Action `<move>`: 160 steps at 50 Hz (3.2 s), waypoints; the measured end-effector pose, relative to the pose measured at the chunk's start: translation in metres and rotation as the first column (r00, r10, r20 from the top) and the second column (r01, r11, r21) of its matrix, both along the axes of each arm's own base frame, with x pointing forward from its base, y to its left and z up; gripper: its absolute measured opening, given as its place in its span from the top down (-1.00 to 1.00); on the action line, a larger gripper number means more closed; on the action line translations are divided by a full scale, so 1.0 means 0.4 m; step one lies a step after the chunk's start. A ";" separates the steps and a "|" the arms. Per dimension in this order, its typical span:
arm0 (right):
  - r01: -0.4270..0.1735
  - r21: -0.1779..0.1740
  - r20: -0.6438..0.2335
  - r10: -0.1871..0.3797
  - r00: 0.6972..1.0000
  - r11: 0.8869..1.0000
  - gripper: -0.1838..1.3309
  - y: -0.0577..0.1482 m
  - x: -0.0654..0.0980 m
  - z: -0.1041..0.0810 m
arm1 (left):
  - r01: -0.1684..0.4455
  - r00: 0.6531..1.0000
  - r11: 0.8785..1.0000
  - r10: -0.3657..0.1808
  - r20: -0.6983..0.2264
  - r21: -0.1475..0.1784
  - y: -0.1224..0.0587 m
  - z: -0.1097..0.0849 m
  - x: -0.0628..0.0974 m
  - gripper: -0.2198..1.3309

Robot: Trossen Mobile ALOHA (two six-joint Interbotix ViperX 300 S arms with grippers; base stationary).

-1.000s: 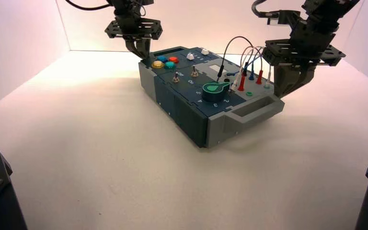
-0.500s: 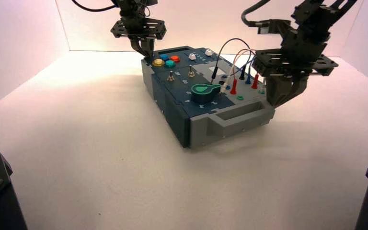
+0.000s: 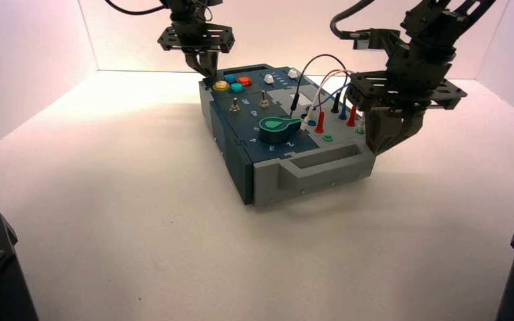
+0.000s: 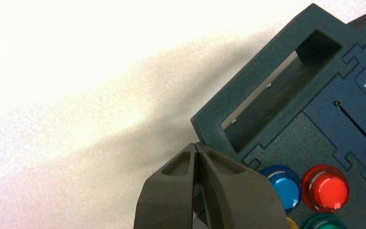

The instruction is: Rotate the box clockwise.

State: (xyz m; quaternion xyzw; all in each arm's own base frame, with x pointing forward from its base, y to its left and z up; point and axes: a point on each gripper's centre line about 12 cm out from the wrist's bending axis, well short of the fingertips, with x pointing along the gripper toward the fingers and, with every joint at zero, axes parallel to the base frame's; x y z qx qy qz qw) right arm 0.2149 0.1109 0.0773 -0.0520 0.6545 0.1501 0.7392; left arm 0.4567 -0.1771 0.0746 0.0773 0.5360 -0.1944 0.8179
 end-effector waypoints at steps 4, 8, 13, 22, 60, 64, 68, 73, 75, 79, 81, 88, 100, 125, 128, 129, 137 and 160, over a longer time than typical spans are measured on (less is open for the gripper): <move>0.006 0.002 0.004 -0.006 1.000 1.000 0.94 -0.004 -0.005 0.003 | -0.011 1.000 1.000 0.011 -0.010 0.003 0.021 0.009 -0.009 0.93; 0.038 0.004 0.008 -0.038 0.999 0.999 0.94 -0.022 0.001 0.008 | -0.020 1.000 1.000 0.020 -0.022 0.010 0.042 0.021 -0.021 0.93; 0.084 -0.001 0.010 -0.084 0.996 0.996 0.94 -0.053 0.013 0.015 | -0.024 0.999 1.000 0.025 -0.026 0.017 0.061 0.035 -0.029 0.93; 0.124 -0.019 0.030 -0.124 0.992 0.992 0.94 -0.098 0.044 0.038 | -0.040 0.997 0.999 0.042 -0.062 0.032 0.106 0.063 -0.064 0.93; 0.106 -0.022 0.092 -0.103 0.990 0.994 0.94 -0.082 0.133 0.032 | -0.023 0.991 0.999 0.028 -0.130 0.039 0.062 0.002 -0.171 0.93; 0.102 -0.027 0.083 -0.099 0.992 0.994 0.94 -0.083 0.133 0.022 | -0.016 0.991 0.999 0.021 -0.129 0.038 0.051 0.003 -0.174 0.93; 0.094 -0.034 0.066 -0.091 0.994 0.995 0.94 -0.078 0.129 0.008 | -0.010 0.991 0.999 0.015 -0.132 0.039 0.045 -0.001 -0.177 0.93; 0.071 -0.040 0.055 -0.068 0.996 0.997 0.95 -0.067 0.125 -0.001 | -0.011 0.991 0.999 0.016 -0.134 0.040 0.046 -0.006 -0.173 0.93; 0.061 -0.041 0.055 -0.058 0.997 0.997 0.95 -0.062 0.124 -0.002 | -0.012 0.991 0.999 0.018 -0.135 0.040 0.045 -0.007 -0.172 0.93; 0.049 -0.045 0.053 -0.047 0.997 0.998 0.95 -0.057 0.123 -0.007 | -0.010 0.990 0.999 0.016 -0.138 0.043 0.044 -0.014 -0.169 0.93; 0.045 -0.045 0.052 -0.042 0.998 0.998 0.95 -0.054 0.122 -0.009 | -0.011 0.991 0.999 0.016 -0.135 0.043 0.045 -0.015 -0.165 0.93; 0.014 -0.048 0.038 -0.012 0.999 0.999 0.95 -0.033 0.111 -0.016 | -0.008 0.993 0.999 0.013 -0.121 0.041 0.038 -0.015 -0.145 0.93; -0.023 -0.037 0.027 0.024 0.999 0.999 0.95 0.006 0.088 -0.018 | -0.004 0.995 0.999 0.007 -0.096 0.033 0.025 -0.012 -0.106 0.93; -0.102 -0.030 -0.005 0.102 0.995 0.994 0.95 0.064 0.047 -0.018 | 0.015 0.998 1.000 -0.014 -0.067 0.022 -0.017 -0.013 -0.047 0.93; -0.111 -0.028 -0.004 0.111 0.994 0.993 0.95 0.071 0.043 -0.016 | 0.018 0.998 1.000 -0.017 -0.064 0.020 -0.023 -0.012 -0.043 0.93; -0.114 -0.026 -0.003 0.114 0.993 0.993 0.95 0.074 0.041 -0.015 | 0.022 0.998 1.000 -0.020 -0.064 0.020 -0.027 -0.013 -0.042 0.93; -0.129 -0.014 -0.005 0.129 0.992 0.991 0.95 0.091 0.030 -0.006 | 0.036 0.998 0.999 -0.035 -0.060 0.018 -0.047 -0.010 -0.042 0.93; -0.139 -0.012 -0.014 0.138 0.990 0.990 0.95 0.098 0.023 -0.003 | 0.055 0.996 0.998 -0.053 -0.079 0.024 -0.060 -0.006 -0.051 0.93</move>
